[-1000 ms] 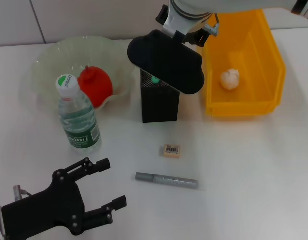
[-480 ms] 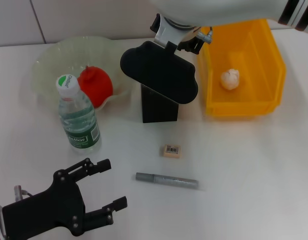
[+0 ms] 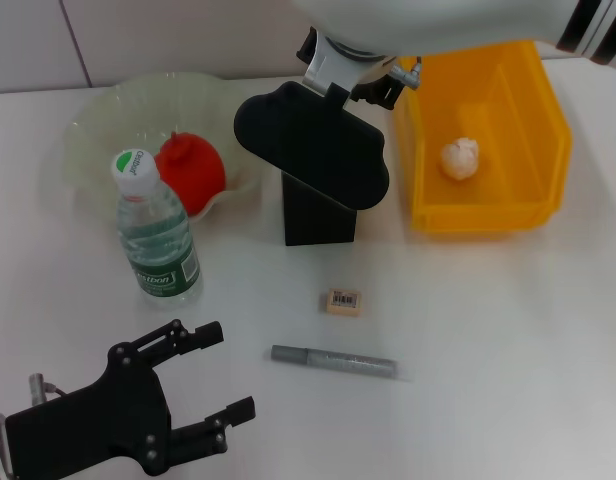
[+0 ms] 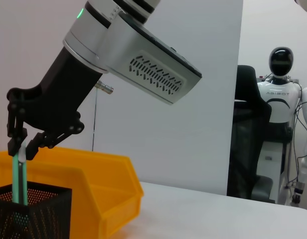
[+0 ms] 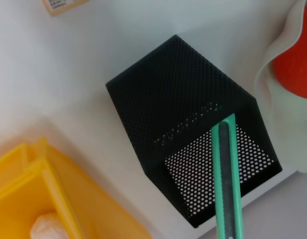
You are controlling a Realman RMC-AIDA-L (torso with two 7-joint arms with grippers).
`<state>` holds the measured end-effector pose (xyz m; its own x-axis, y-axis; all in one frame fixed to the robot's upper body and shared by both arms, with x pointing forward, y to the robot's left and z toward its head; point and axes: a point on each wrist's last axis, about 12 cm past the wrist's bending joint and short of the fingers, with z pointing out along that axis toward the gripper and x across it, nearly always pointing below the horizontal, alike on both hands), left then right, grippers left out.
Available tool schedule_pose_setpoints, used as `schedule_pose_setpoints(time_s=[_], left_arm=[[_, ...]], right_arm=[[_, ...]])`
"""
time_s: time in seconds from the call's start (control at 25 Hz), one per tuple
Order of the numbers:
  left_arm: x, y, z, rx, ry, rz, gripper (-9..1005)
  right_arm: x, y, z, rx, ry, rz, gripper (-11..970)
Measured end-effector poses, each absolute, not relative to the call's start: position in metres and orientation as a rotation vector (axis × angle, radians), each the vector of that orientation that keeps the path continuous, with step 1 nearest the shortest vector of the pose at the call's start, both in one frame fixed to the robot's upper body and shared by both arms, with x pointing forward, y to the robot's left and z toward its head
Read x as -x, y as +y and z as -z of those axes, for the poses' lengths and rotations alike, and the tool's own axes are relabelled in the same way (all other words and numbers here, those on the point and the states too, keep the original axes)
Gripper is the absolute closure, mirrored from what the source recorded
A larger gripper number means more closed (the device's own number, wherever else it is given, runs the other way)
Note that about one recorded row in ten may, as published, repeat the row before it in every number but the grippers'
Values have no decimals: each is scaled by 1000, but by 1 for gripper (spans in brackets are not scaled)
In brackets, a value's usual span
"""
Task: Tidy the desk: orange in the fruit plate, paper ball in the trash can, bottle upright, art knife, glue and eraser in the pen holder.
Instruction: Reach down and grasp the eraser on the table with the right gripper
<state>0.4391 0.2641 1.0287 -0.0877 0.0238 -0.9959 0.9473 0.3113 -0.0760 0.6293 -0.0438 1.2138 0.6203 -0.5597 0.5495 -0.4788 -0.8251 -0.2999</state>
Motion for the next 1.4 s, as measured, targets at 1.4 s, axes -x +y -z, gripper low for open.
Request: schedule_pose_setpoints(time_s=[1.4], left_arm=[[-441, 269, -1036, -961, 1349, 955, 190]], right_arm=[[-536, -230, -1258, 1324, 1496, -267, 508]])
